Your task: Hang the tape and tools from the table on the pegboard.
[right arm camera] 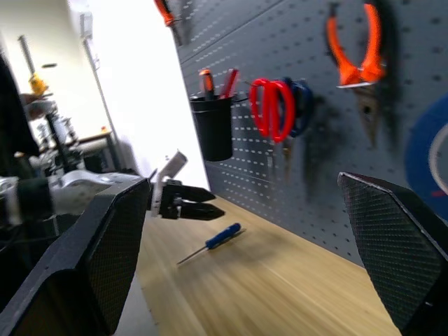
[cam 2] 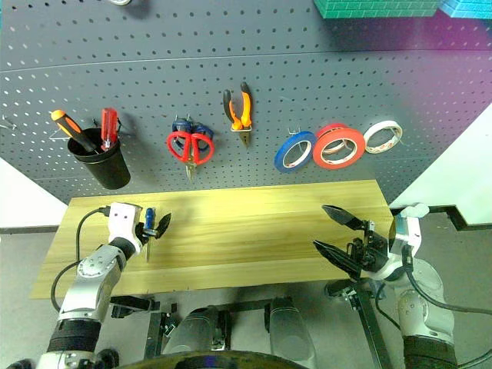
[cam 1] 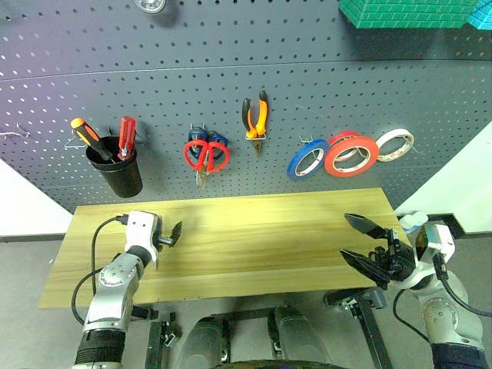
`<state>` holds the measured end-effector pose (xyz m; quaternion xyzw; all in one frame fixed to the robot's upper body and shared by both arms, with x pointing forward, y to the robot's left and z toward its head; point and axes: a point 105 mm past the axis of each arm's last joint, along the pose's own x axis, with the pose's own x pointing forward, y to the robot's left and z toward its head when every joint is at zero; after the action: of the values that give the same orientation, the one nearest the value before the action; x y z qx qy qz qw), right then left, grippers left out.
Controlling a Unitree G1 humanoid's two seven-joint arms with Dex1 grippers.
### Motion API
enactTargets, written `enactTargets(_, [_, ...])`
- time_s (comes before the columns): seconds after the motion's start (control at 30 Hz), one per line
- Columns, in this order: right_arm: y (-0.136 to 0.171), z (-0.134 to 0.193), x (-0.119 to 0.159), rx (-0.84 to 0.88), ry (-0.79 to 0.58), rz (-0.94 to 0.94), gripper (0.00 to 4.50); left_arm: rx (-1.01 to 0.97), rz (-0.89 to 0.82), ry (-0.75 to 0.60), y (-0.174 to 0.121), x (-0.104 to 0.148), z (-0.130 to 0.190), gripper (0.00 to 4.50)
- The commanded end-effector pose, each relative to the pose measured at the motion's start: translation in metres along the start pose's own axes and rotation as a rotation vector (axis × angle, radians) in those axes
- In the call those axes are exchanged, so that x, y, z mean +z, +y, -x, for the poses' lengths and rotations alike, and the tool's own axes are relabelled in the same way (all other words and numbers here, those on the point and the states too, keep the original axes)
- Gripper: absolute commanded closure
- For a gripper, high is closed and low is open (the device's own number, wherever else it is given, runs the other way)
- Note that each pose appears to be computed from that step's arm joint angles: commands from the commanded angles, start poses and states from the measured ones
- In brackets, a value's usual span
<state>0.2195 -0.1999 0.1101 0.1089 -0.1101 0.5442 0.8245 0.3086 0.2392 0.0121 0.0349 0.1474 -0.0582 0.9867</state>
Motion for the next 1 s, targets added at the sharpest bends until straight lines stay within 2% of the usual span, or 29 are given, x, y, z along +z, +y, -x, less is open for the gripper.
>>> enactTargets(0.03, [0.009,-0.010,0.008,0.070,-0.002,0.023,0.00,0.055,0.040,-0.001,0.017,0.004,-0.004,0.03])
enactTargets(0.27, [0.013,-0.014,0.003,0.071,0.017,0.014,0.00,0.135,0.124,0.075,0.030,-0.005,-0.014,0.03])
enactTargets(0.43, [0.018,-0.014,0.004,0.065,0.033,0.003,0.00,0.141,0.121,0.089,0.029,0.000,-0.014,0.03])
enactTargets(1.0, [0.038,-0.010,0.013,0.023,0.082,-0.045,0.00,0.188,0.146,0.137,0.036,-0.009,-0.006,0.03])
